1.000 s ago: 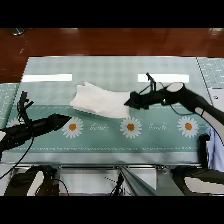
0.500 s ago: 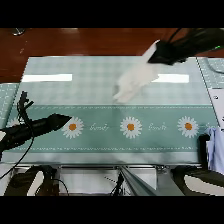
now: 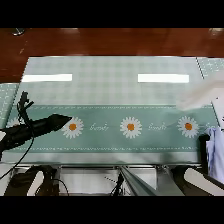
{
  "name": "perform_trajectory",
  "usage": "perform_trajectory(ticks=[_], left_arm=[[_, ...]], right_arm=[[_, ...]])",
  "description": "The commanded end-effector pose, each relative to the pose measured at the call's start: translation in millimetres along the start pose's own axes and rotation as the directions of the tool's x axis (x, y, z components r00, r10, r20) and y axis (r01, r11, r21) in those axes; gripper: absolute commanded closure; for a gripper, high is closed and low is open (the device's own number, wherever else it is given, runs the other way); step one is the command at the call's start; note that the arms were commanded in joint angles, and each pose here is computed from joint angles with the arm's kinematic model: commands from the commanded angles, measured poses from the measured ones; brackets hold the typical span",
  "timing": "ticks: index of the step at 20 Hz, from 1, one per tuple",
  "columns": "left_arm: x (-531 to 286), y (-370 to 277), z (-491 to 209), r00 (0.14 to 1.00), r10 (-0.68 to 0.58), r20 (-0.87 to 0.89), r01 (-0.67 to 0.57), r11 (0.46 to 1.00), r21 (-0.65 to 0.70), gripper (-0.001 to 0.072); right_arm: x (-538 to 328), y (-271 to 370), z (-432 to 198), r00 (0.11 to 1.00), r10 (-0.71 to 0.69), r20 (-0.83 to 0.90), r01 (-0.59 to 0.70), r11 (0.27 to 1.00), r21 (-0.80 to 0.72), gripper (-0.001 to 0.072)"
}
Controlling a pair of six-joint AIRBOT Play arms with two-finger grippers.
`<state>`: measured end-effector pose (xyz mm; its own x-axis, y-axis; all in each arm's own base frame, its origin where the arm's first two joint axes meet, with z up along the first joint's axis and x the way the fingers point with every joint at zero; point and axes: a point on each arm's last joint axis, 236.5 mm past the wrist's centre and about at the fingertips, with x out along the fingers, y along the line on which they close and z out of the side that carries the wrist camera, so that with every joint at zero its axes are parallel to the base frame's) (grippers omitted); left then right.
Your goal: Fold the shirts.
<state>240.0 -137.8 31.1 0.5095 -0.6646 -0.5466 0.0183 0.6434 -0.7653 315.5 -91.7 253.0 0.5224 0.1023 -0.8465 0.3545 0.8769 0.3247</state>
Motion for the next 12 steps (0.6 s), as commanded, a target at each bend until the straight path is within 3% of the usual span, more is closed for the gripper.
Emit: perform_trajectory(ticks=[1,6,10,11,12], left_arm=[[0,0,0,1.000,0.000,-0.002,0.000,1.000,-0.001,0.0683],[0,0,1,1.000,0.001,0.002,-0.001,1.000,-0.001,0.0683],[2,-7,-2,1.000,-0.024,-0.004,0.024,0.999,0.041,0.0683],[3,-9,-3,1.000,-0.026,-0.007,0.026,0.999,0.047,0.0683],[3,-9,-3,1.000,-0.027,-0.007,0.027,0.998,0.051,0.0683]], right_arm=[[-41,-75,-29,0.981,-0.192,0.028,0.182,0.961,0.210,0.0693],[-59,-154,-134,0.882,-0.458,-0.112,0.459,0.778,0.429,0.0692],[-97,-188,-202,0.726,-0.657,-0.205,0.636,0.527,0.563,0.0690],[-102,-190,-212,0.700,-0.681,-0.215,0.651,0.484,0.584,0.0561],[-105,-192,-220,0.679,-0.697,-0.230,0.664,0.449,0.598,0.0258]])
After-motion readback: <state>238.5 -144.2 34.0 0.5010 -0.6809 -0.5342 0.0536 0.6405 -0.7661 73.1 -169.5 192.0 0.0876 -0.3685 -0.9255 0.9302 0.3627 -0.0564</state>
